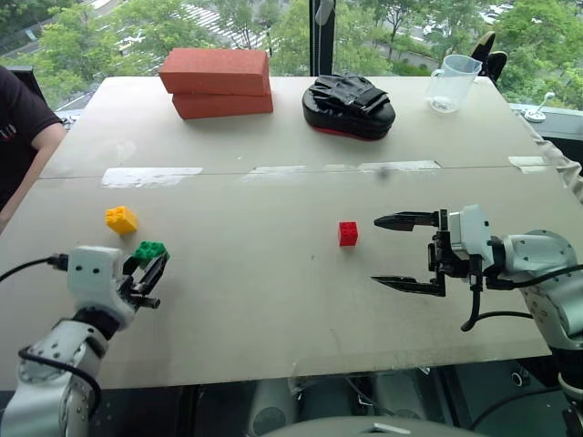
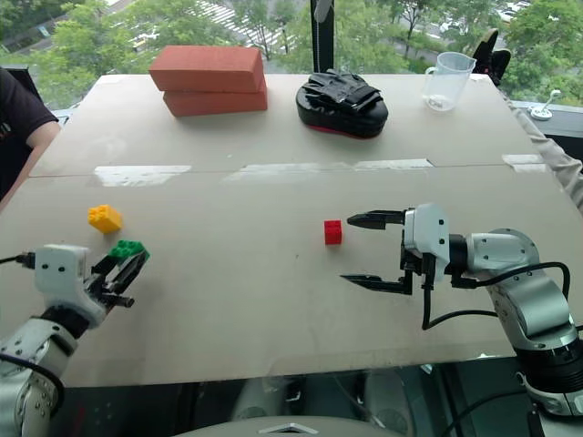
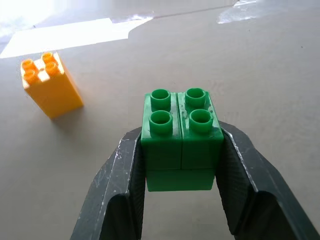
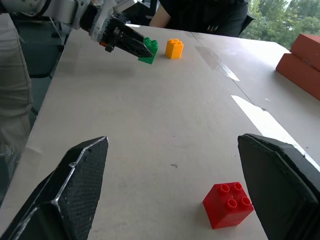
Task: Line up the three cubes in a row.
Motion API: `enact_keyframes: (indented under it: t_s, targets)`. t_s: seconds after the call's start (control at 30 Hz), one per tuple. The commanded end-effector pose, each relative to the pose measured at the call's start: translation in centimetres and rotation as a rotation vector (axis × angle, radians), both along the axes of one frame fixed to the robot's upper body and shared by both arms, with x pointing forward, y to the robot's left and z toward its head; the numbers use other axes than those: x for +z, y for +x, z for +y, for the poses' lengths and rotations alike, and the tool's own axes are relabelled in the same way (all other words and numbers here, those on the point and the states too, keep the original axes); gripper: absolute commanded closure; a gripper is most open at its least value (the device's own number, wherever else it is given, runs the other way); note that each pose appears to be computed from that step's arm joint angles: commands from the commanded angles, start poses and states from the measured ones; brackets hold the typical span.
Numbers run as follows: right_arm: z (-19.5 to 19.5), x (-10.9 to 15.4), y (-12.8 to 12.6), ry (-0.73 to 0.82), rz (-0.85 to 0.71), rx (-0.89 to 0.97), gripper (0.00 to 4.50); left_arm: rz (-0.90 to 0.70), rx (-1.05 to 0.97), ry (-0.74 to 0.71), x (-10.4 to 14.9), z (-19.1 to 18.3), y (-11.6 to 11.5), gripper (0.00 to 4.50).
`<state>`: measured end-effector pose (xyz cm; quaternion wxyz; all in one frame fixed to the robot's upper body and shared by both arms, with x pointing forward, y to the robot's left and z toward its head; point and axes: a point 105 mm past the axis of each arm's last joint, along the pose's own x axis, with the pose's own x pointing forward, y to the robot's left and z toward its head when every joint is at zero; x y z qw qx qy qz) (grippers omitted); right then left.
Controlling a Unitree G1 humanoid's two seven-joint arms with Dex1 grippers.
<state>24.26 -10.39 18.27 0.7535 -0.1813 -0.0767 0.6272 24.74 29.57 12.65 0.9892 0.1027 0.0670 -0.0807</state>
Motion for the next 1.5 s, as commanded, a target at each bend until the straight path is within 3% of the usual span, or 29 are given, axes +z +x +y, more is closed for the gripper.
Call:
enact_keyframes:
  t_s: [0.03, 0.1, 0.2, 0.43, 0.73, 1.1, 1.5]
  targets:
    - [-0.5, 1.3, -0.4, 0.022, -0.04, -0.049, 0.22, -0.069, -0.251, -0.015, 2.0, -3.6, 2.2, 2.64]
    - [-0.7, 1.1, -0.5, 0.026, -0.021, -0.095, 0.22, -0.005, -0.486, -0.068, 2.3, -6.5, 3.8, 2.64]
    - [-1.8, -0.1, -1.0, 0.01, 0.051, -0.162, 0.22, 0.111, -0.921, -0.019, 2.9, -9.9, 5.3, 2.64]
    - [-3.0, 0.1, -1.1, 0.041, 0.054, -0.295, 0.22, 0.176, -1.223, 0.082, 1.9, -13.1, 8.3, 2.64]
    - [-3.3, 0.0, -1.7, 0.037, 0.06, -0.35, 0.22, 0.18, -1.32, 0.142, 0.6, -15.2, 9.7, 2.64]
    - [-4.0, -0.5, -2.1, 0.032, 0.082, -0.379, 0.22, 0.099, -1.263, 0.172, 0.0, -16.3, 11.0, 2.64]
    - [-4.2, -0.9, -2.3, 0.009, 0.107, -0.357, 0.22, 0.086, -1.242, 0.134, -0.8, -16.3, 10.7, 2.64]
